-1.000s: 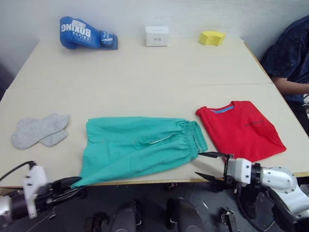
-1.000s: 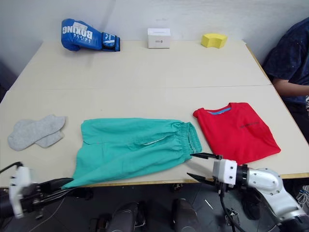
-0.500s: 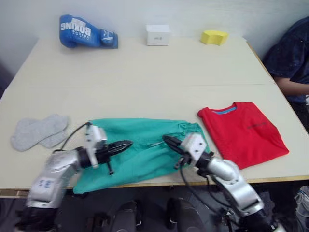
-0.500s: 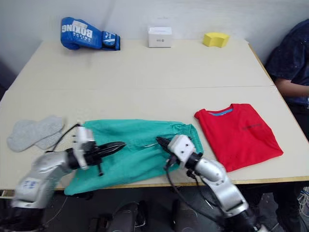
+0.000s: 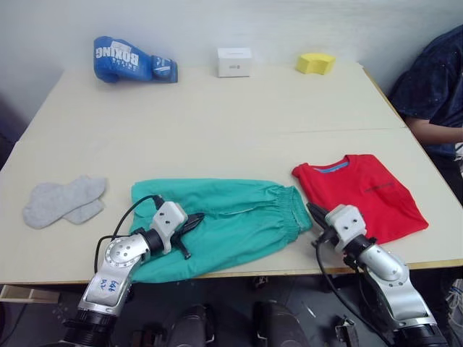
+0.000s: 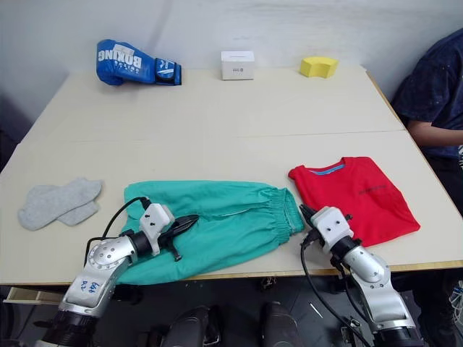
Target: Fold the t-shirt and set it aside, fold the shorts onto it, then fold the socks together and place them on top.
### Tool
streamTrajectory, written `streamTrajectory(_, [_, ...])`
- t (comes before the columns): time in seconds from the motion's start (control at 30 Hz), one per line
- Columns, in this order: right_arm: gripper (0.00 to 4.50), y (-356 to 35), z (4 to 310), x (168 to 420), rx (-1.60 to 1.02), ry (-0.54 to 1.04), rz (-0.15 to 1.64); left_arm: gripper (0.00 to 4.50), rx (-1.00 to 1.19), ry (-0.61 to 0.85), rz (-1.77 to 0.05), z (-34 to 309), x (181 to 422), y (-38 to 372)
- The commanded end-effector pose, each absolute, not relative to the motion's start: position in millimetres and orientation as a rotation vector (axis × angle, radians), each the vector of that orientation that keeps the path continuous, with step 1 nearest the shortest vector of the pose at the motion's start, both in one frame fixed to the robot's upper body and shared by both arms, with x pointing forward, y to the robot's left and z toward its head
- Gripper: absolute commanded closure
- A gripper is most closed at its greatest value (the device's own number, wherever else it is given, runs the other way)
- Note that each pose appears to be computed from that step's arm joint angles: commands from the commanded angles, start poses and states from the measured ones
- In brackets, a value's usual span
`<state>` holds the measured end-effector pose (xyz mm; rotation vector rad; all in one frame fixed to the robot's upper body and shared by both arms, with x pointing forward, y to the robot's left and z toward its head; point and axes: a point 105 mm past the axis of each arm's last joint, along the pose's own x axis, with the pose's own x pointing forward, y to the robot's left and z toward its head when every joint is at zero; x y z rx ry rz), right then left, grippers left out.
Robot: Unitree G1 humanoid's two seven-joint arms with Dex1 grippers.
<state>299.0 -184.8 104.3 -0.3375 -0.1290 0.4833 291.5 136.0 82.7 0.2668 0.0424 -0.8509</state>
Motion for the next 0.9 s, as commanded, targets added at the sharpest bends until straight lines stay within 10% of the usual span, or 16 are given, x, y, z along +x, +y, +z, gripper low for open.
streamTrajectory(0.03, [4.44, -150, 170, 296, -0.198, -0.323, 0.605, 4.5, 0.173, -0.117, -0.955, 129, 287, 124])
streamTrajectory(0.43, [4.44, -58, 124, 319, -0.199, -0.153, 0.733, 4.5, 0.342, -0.026, -1.012, 126, 321, 102])
streamTrajectory(0.67, [4.44, -123, 92, 329, -0.223, -0.098, 0.521, 4.5, 0.353, 0.091, -0.956, 95, 330, 108])
streamTrajectory(0.9, [4.28, -153, 144, 285, 0.057, -0.213, 0.582, 4.5, 0.329, 0.061, -0.982, 92, 321, 109])
